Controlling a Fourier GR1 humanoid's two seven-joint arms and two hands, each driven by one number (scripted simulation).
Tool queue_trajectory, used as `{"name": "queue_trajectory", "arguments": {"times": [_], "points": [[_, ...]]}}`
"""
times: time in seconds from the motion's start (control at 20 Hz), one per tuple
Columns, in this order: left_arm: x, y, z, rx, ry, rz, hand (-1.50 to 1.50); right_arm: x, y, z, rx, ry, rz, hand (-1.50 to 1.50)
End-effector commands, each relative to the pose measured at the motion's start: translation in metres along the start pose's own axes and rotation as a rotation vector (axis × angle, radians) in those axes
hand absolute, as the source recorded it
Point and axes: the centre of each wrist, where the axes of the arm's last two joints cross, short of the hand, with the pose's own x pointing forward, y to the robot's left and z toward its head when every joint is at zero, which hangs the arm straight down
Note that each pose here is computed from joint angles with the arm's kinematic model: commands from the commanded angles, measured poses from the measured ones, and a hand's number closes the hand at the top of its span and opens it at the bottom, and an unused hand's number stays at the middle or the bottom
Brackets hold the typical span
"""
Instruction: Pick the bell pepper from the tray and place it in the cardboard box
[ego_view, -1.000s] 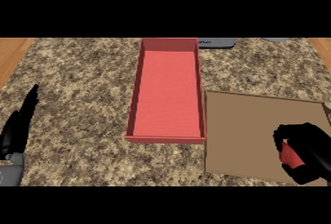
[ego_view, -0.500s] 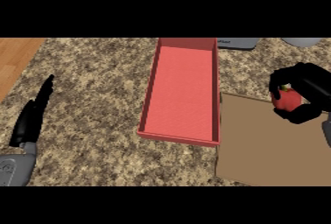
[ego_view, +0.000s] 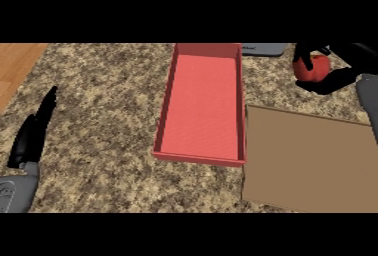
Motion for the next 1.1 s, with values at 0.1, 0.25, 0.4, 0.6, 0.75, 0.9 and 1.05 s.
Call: {"name": "queue_trajectory", "arguments": {"times": [0.1, 0.25, 0.4, 0.6, 0.75, 0.9, 1.05], "points": [[-0.012, 0.006, 0.007, 0.017, 0.033, 0.002, 0.00, 0.005, 0.000, -0.072, 0.014, -0.134, -0.192, 1.50], [-0.021, 0.003, 0.013, 0.034, 0.028, -0.002, 0.00, 0.017, 0.008, -0.105, 0.047, -0.118, -0.287, 1.50], [-0.026, 0.019, 0.015, 0.037, 0.047, -0.018, 0.00, 0.045, 0.023, -0.148, 0.068, -0.110, -0.312, 1.50], [-0.018, 0.012, 0.010, 0.022, 0.038, 0.006, 0.00, 0.059, 0.037, -0.180, 0.077, -0.065, -0.389, 1.50], [-0.025, 0.020, 0.008, 0.045, 0.038, -0.004, 0.00, 0.067, 0.056, -0.187, 0.128, -0.044, -0.446, 1.50], [-0.017, 0.014, 0.004, 0.053, 0.045, 0.002, 0.00, 0.085, 0.061, -0.212, 0.145, -0.044, -0.449, 1.50], [-0.008, -0.009, 0.016, 0.025, 0.026, 0.007, 0.00, 0.100, 0.094, -0.222, 0.143, -0.016, -0.449, 1.50]]}}
